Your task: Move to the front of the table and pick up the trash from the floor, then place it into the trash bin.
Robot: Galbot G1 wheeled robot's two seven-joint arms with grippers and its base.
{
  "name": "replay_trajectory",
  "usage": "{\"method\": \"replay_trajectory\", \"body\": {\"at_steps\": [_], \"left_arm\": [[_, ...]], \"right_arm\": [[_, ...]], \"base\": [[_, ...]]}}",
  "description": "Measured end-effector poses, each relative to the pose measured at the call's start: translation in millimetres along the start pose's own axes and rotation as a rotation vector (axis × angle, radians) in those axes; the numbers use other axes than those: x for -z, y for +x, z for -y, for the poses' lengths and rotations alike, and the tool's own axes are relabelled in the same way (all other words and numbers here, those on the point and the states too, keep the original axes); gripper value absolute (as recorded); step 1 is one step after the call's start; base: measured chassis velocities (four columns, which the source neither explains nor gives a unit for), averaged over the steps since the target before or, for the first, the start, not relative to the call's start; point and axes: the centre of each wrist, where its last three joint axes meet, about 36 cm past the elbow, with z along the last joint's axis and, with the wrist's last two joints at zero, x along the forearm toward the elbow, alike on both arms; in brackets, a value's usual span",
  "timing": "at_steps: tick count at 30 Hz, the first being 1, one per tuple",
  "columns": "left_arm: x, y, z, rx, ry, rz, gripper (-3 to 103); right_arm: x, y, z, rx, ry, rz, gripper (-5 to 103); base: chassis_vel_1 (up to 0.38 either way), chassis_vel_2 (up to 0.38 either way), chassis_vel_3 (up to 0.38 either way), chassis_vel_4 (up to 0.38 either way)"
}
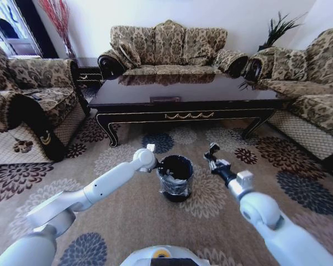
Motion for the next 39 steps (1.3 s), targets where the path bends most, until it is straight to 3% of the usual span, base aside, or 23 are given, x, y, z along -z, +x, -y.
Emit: {"method": "replay_trajectory", "body": {"at_steps": [9,20,22,27,33,36,39], "left_arm": [[-3.5,-6.5,19.5,-0.018,-0.029,-0.015,4],[-5.1,-12.4,42.9,-0.042,-0.056,-0.023,4],[-5.4,-12.5,43.4,-0.042,-0.057,-0.023,4],[-6.0,-11.3,41.9,-0.040,-0.059,-0.022,4],[-9.2,-10.9,35.9,-0.032,-0.056,-0.025,4],[-10.0,-10.4,31.4,-0.024,-0.053,-0.023,4],[-8.4,-6.2,16.7,0.010,-0.041,0.009,4]], "right_arm": [[-2.0,19.2,-27.9,0.066,-0.039,-0.020,14],[-12.1,29.6,-39.0,0.109,-0.035,-0.055,13],[-14.3,29.3,-39.7,0.109,-0.029,-0.060,22],[-16.2,28.3,-39.0,0.106,-0.023,-0.064,33],[-15.6,26.3,-38.4,0.104,-0.021,-0.062,61],[-14.0,26.1,-37.7,0.100,-0.023,-0.056,66],[-4.0,27.6,-30.1,0.078,-0.033,-0.028,82]], "base": [[0.000,0.000,0.000,0.000],[0.000,0.000,0.000,0.000],[0.000,0.000,0.000,0.000],[0.000,0.000,0.000,0.000],[0.000,0.000,0.000,0.000],[0.000,0.000,0.000,0.000],[0.000,0.000,0.000,0.000]]}}
